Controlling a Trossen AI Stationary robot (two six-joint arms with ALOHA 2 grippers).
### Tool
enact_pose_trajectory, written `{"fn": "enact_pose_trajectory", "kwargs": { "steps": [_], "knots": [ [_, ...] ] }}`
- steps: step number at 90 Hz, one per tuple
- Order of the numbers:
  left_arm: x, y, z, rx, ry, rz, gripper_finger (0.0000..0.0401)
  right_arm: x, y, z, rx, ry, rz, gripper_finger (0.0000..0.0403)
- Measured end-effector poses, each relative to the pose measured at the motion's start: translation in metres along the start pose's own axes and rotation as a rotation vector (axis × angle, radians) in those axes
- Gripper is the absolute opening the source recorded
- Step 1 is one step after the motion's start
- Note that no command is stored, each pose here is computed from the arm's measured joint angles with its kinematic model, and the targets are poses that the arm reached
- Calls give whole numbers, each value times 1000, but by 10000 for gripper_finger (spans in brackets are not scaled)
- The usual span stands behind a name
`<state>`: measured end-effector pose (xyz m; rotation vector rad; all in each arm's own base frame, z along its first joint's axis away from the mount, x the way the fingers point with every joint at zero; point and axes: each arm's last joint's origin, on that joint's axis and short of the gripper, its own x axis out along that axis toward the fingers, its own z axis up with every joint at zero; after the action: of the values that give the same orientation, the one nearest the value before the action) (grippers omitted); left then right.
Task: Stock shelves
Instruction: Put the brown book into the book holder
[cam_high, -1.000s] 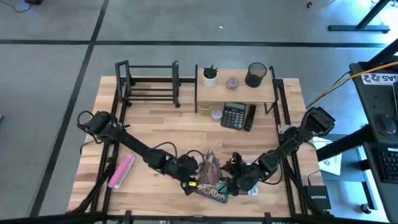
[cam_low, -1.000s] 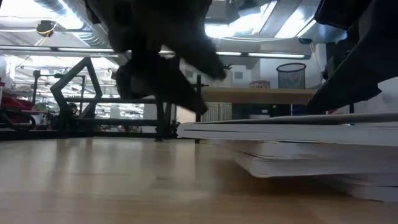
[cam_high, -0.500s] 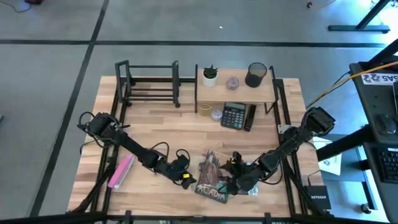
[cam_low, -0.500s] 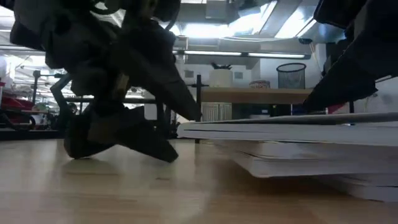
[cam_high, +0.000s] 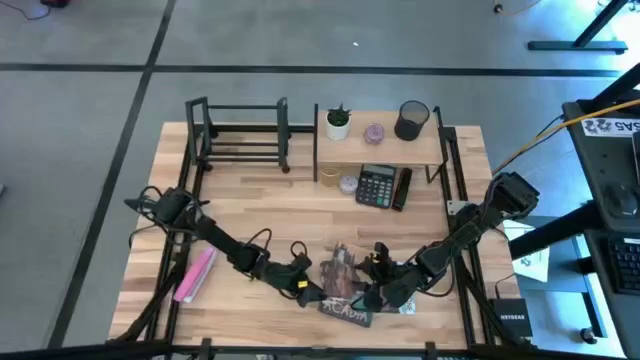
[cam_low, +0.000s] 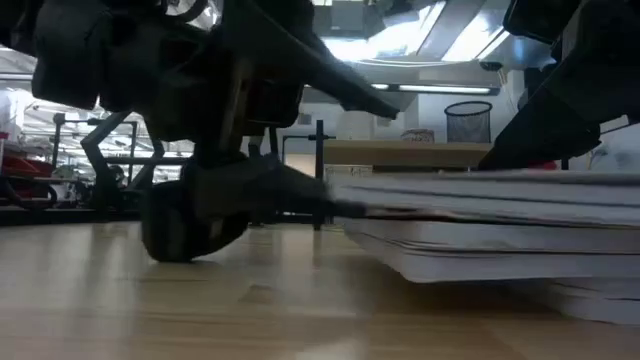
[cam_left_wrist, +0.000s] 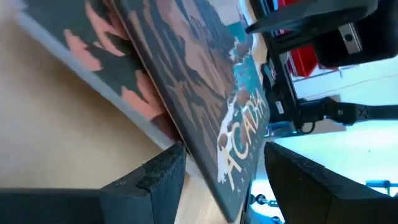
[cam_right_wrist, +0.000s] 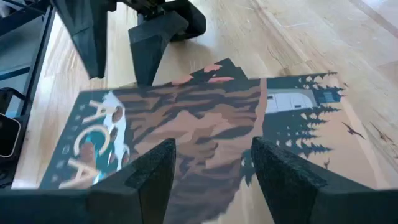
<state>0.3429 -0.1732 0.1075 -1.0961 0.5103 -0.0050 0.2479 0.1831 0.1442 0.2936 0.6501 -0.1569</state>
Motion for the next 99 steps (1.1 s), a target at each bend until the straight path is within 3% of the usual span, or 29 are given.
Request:
{"fn": "enact_pose_trajectory", "kwargs": {
  "steps": [27,46,61,79,99],
  "knots": [
    [4,2,5,-9,11,48,199,-4,1,2,-8,-6,-23,198],
    [4,3,5,0,13,58,199,-19,4,14,90,202,-146,198],
    [3,5,5,9,5,80,198,-12,-2,1,92,280,-219,198],
    [3,6,5,18,-12,92,198,10,2,-8,84,190,-234,198],
    [3,8,5,21,-21,111,198,27,3,8,166,75,-163,198]
  ]
}}
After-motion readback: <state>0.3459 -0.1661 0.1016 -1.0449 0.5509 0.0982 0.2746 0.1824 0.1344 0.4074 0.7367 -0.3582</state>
